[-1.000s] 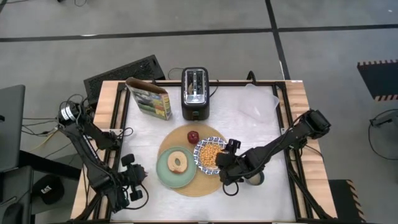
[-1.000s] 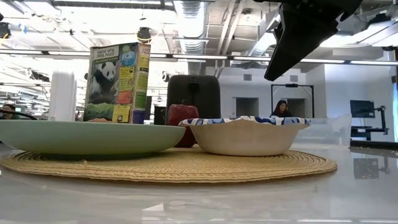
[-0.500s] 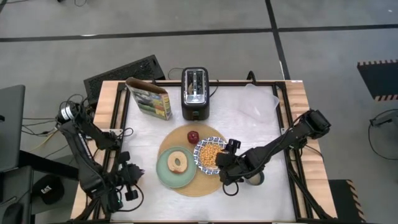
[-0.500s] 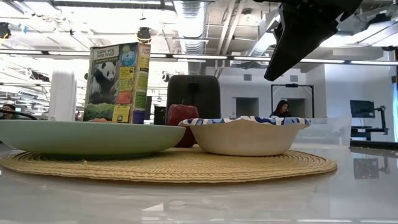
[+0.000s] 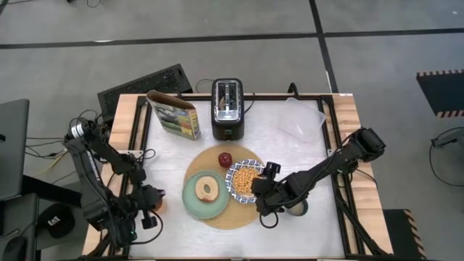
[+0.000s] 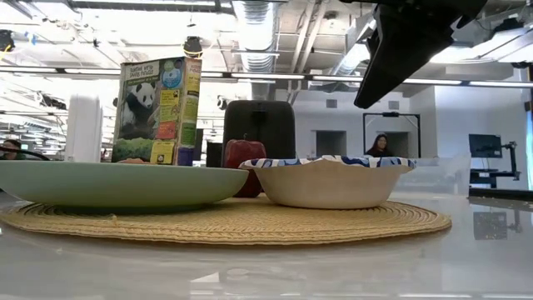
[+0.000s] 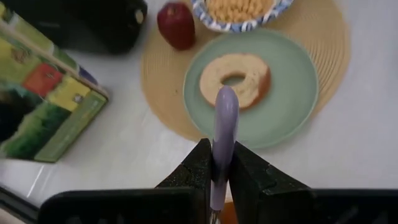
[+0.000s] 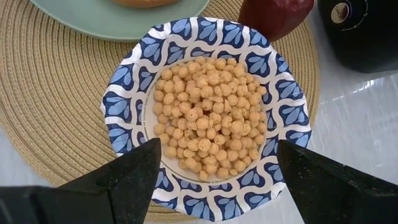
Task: Arrange a breakfast setting
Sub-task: Put the spoon on the table beside the mat
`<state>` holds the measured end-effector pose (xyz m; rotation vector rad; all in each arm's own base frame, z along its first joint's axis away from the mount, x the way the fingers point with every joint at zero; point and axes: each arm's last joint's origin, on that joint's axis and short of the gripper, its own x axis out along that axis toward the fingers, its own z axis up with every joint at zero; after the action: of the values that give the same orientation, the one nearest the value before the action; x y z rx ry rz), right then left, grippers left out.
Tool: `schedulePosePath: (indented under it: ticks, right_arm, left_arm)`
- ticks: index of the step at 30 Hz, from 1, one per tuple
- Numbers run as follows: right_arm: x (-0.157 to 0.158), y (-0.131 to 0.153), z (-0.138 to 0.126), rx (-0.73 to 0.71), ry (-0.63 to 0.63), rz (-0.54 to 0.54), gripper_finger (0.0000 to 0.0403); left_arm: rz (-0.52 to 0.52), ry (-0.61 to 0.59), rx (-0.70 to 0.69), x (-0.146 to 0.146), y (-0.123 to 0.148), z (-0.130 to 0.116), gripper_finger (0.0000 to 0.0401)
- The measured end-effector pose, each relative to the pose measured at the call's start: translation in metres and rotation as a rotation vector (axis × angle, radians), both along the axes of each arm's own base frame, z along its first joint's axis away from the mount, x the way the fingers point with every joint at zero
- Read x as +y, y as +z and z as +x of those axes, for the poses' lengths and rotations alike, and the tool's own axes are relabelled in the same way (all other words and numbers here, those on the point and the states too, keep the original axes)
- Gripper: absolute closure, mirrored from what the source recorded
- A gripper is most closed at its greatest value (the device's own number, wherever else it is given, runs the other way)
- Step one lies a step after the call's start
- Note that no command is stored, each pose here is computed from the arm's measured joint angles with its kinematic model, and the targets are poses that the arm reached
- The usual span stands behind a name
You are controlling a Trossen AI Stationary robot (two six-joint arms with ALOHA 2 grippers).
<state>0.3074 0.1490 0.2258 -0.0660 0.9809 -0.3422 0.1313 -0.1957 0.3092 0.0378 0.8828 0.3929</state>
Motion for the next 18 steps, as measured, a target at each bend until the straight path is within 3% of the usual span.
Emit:
schedulePosePath:
  ticks: [8, 18]
  right_arm:
    - [-0.002, 0.007, 0.001, 0.026, 0.019, -0.016, 0.0058]
    - [-0.007, 0.025, -0.003, 0.071, 0.075, -0.073, 0.0058]
  left_arm:
    - [0.015, -0.07, -0.096, -0.003, 0.029, 0.004, 0.0381]
    - [0.202, -0.156, -0.308, -0.004, 0.051, 0.023, 0.0381]
